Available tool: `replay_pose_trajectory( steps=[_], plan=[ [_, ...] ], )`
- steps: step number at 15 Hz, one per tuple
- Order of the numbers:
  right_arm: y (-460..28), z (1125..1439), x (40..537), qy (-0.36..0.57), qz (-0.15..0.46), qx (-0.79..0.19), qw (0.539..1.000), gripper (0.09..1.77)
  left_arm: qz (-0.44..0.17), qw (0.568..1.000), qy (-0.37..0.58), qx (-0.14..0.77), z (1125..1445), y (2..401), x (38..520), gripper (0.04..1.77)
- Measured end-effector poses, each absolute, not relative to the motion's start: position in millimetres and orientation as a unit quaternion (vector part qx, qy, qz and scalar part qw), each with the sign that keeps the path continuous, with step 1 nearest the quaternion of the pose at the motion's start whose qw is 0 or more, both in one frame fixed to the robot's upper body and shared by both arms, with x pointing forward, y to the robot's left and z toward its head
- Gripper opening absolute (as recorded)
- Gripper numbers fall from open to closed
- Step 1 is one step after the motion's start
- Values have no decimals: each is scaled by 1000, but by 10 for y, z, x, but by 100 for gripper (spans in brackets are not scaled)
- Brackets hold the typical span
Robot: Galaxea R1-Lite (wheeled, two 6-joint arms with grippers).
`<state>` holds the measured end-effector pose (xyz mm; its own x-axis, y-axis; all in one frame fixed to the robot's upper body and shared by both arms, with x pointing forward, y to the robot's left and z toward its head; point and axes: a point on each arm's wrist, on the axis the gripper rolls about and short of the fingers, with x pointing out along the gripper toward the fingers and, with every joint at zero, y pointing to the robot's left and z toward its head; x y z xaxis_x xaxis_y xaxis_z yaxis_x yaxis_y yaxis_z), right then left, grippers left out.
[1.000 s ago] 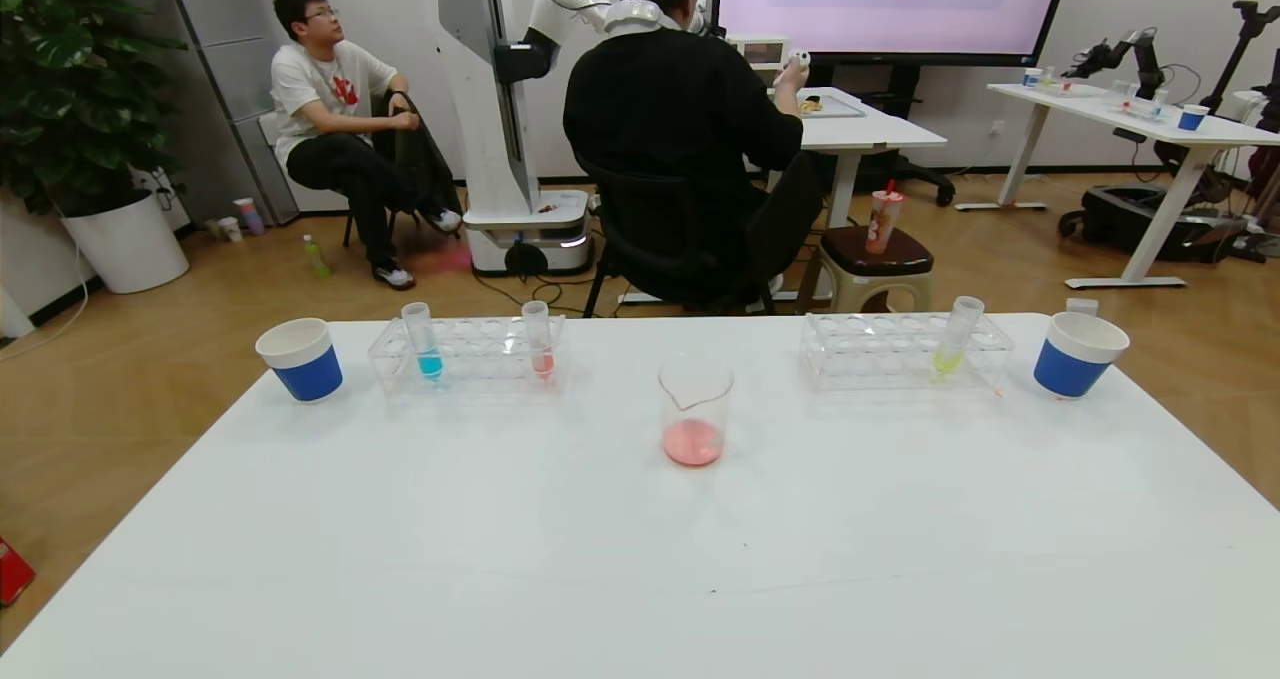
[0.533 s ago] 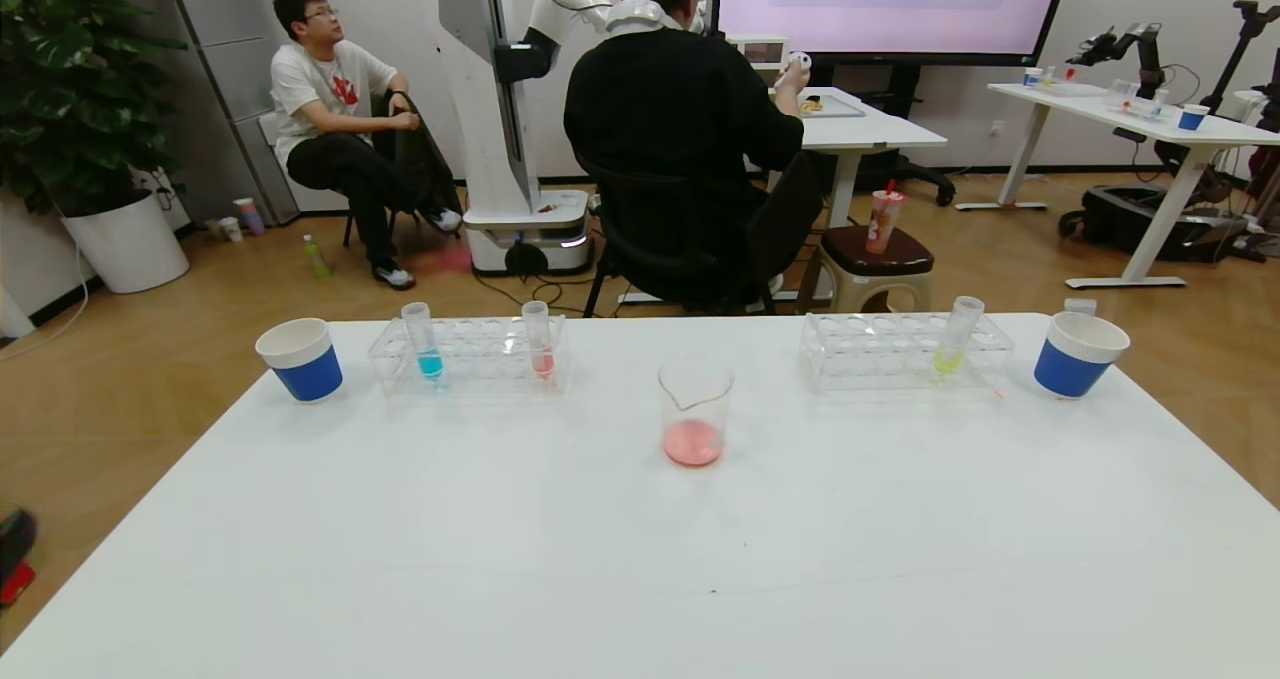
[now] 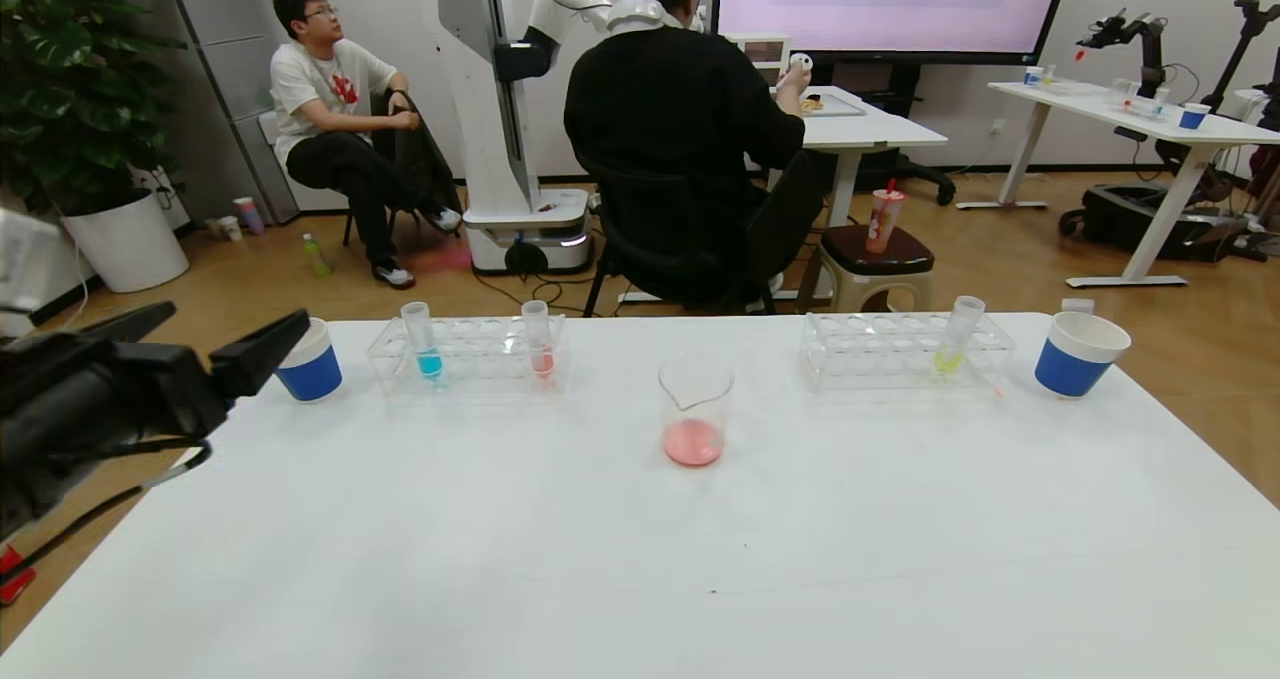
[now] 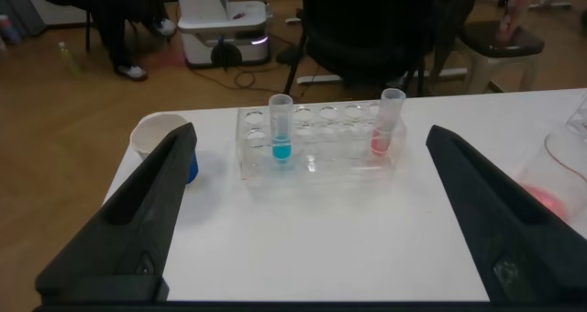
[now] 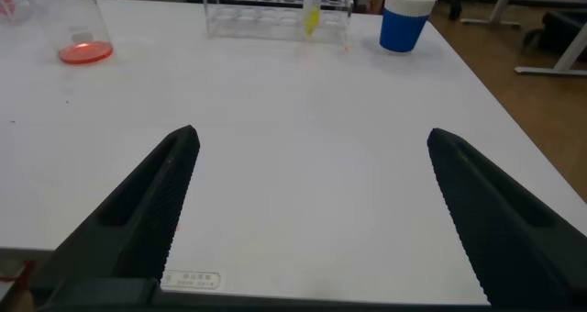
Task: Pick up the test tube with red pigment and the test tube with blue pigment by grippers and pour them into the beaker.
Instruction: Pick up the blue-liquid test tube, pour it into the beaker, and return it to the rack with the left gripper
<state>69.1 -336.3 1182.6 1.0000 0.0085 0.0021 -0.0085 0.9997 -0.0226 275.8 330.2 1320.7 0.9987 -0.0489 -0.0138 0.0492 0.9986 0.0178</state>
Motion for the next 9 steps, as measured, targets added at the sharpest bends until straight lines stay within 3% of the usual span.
replay_pose_trajectory(
  steps=[9],
  plan=[
    [-3363,11826,691,-1,4,-11,1000,174,-15,1000,26,1,12323,3314,4030,175]
  ],
)
